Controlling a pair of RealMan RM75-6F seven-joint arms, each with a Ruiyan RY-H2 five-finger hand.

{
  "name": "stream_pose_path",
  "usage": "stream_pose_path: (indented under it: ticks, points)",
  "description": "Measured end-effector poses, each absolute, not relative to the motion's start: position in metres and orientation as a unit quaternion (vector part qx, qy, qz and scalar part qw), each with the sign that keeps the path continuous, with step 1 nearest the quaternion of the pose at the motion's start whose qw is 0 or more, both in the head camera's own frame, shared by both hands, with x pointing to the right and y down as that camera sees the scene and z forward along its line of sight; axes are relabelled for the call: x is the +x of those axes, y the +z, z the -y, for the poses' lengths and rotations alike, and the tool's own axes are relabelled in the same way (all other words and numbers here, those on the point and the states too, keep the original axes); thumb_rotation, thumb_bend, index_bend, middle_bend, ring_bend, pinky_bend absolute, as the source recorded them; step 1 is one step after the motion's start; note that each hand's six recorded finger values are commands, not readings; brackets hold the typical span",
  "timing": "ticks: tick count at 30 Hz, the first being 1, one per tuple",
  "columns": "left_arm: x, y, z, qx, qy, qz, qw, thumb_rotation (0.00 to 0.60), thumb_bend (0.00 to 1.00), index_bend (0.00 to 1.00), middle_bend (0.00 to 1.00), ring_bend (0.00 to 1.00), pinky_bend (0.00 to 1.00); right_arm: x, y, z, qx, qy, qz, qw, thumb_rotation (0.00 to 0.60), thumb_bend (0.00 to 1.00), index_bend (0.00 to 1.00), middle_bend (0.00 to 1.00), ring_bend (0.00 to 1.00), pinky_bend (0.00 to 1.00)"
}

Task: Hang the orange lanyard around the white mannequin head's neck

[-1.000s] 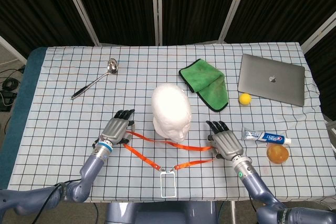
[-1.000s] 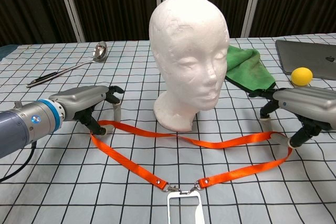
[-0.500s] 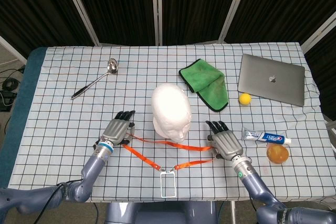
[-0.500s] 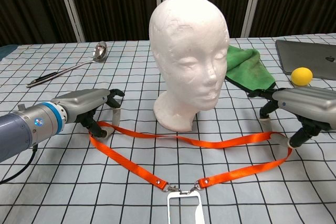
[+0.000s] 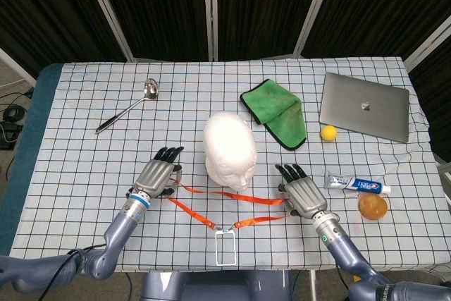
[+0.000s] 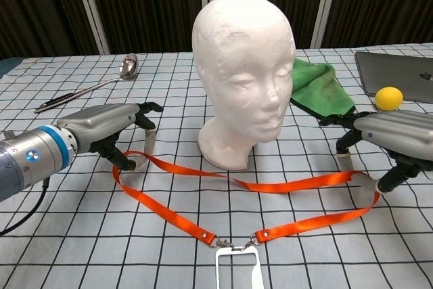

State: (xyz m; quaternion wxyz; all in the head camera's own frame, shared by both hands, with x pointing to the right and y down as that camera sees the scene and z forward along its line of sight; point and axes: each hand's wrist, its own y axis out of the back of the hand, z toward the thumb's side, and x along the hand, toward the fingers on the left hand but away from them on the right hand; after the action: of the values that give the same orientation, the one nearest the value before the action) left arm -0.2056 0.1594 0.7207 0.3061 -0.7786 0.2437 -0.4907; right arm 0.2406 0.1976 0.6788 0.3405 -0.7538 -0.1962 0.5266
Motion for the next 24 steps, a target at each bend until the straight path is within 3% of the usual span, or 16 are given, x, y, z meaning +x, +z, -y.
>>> stream_pose_path:
  ticks: [10,24]
  points:
    - [-0.213,0.683,-0.175,-0.789,-0.421,-0.251,0.371,0.6,0.48,0.74,0.0,0.0,0.0,0.239,0.656,-0.208,-0.769,0.474,0.177,0.39,0.6,0.42,0.7,0.03,0.0,0.0]
    - [-0.207,0.62,-0.181,-0.799,-0.284,-0.277,0.452,0.6,0.48,0.75,0.0,0.0,0.0,0.251,0.614,-0.202,-0.745,0.367,0.153,0.535,0.6,0.42,0.7,0.04,0.0,0.0]
